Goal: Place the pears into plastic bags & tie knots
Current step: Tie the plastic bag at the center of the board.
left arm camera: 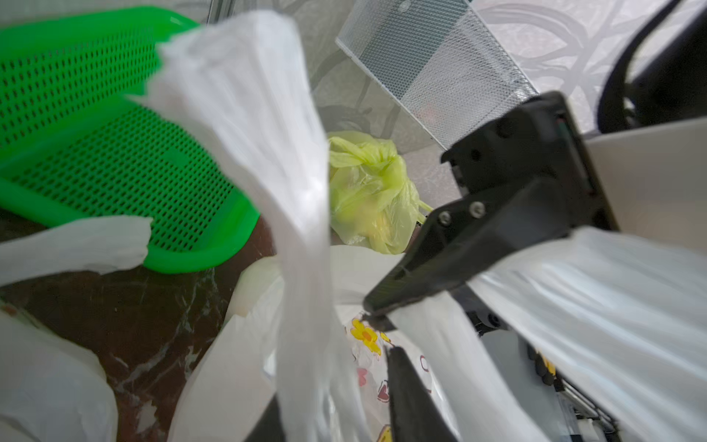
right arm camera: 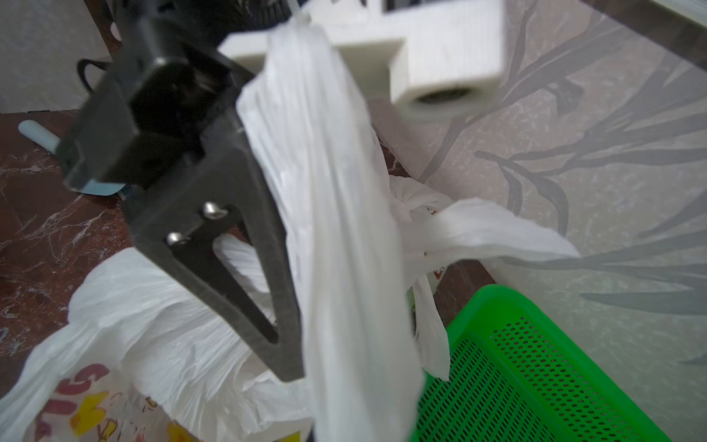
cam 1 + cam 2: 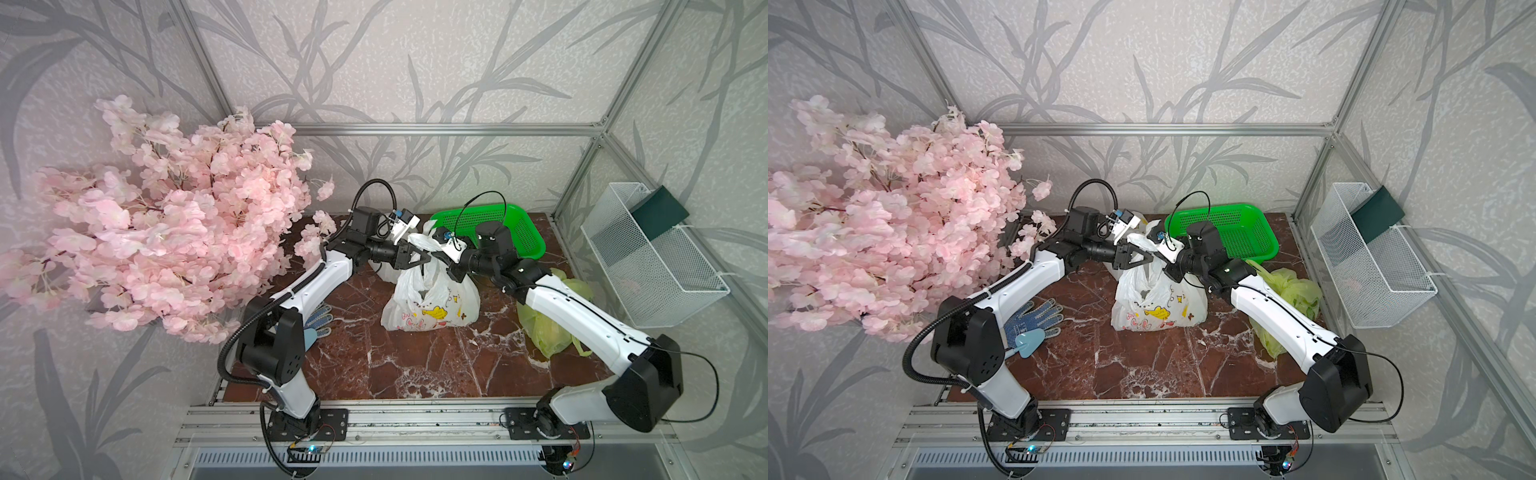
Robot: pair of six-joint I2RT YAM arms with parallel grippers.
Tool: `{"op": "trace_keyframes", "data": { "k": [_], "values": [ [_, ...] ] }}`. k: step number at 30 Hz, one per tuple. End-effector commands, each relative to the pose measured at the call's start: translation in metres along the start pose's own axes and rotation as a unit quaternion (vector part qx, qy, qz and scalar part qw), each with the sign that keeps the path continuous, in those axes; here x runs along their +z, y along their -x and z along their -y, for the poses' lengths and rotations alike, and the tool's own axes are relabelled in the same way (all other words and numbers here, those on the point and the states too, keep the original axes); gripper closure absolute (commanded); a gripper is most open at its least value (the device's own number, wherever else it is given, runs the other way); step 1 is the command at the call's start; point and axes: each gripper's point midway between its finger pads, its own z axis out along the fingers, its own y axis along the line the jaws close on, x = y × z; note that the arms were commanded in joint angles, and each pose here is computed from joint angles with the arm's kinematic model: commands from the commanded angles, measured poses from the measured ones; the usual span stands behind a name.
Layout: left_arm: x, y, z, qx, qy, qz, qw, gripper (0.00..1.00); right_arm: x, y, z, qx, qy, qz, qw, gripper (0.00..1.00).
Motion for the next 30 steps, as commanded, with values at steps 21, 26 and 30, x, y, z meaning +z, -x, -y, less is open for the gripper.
{"op": "trace_keyframes", "data": {
  "k": [21, 26, 30],
  "values": [
    [-0.006, 0.026, 0.027, 0.069, -0.052, 0.035, 0.996, 0.85, 0.008, 0.011, -0.025, -0.010, 0.054, -0.045, 0.998, 1.00],
    [-0.007, 0.028, 0.020, 0.075, -0.033, 0.045, 0.996, 1.00, 0.001, 0.008, -0.013, 0.026, 0.034, -0.055, 0.998, 0.84],
    [-0.012, 0.029, 0.007, 0.079, 0.003, 0.053, 0.995, 1.00, -0.024, 0.022, -0.001, 0.112, 0.041, -0.011, 0.993, 0.51]
  ]
}}
